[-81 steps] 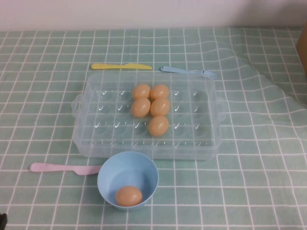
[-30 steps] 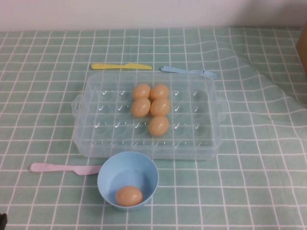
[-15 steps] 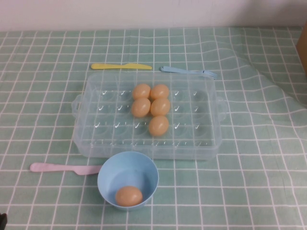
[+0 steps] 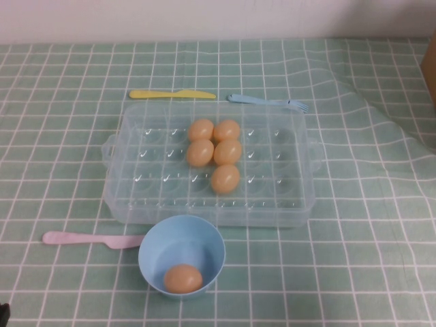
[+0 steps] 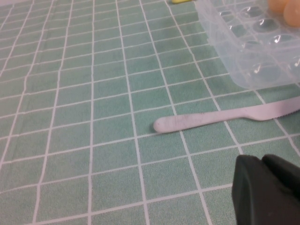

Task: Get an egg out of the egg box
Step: Pick up the egg from the plastic box

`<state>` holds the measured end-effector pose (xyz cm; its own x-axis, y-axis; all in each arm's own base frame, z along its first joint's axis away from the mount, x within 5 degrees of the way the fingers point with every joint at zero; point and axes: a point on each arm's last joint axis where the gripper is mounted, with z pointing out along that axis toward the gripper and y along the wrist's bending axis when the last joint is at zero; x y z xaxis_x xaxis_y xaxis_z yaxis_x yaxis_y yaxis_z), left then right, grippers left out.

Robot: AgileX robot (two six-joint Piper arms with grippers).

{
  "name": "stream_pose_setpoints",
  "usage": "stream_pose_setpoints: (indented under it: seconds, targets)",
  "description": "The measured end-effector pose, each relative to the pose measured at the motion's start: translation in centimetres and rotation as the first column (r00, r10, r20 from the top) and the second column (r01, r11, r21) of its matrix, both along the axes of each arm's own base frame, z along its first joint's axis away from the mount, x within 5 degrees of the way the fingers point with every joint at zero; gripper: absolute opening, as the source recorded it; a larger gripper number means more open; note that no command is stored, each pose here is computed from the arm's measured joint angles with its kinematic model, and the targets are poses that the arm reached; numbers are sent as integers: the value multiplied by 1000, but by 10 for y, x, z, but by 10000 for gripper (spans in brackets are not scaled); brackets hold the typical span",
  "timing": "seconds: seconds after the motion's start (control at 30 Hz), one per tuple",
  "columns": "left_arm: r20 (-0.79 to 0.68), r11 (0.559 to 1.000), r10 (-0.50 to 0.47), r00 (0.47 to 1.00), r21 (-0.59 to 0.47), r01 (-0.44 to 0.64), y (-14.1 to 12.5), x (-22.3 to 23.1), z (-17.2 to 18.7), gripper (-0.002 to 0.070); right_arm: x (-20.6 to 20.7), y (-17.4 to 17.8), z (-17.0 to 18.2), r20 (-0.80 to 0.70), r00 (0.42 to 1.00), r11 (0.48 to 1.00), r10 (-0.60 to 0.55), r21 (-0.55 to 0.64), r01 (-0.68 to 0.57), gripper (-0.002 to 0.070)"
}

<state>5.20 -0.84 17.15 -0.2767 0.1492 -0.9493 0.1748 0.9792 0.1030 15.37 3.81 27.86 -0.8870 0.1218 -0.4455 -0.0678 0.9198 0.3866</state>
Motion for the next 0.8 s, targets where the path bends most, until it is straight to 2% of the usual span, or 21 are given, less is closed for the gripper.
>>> stream_pose_setpoints:
  seconds: [0.17, 0.43, 0.67, 0.8]
  targets:
    - [0, 1000, 0, 1000, 0, 0, 0, 0, 0, -4, 32, 20, 3, -52, 992, 991, 113, -60, -116, -18]
    - [0, 1000, 0, 1000, 0, 0, 0, 0, 0, -4, 75, 115, 6, -76, 908, 906, 411, -80, -417, 0]
    - [0, 1000, 0, 1000, 0, 0, 0, 0, 0, -4, 116, 195, -1, -114, 830, 828, 545, -80, -555, 134]
    - [0, 1000, 0, 1000, 0, 0, 0, 0, 0, -4, 145, 221, -8, -142, 851, 851, 505, -82, -519, 235]
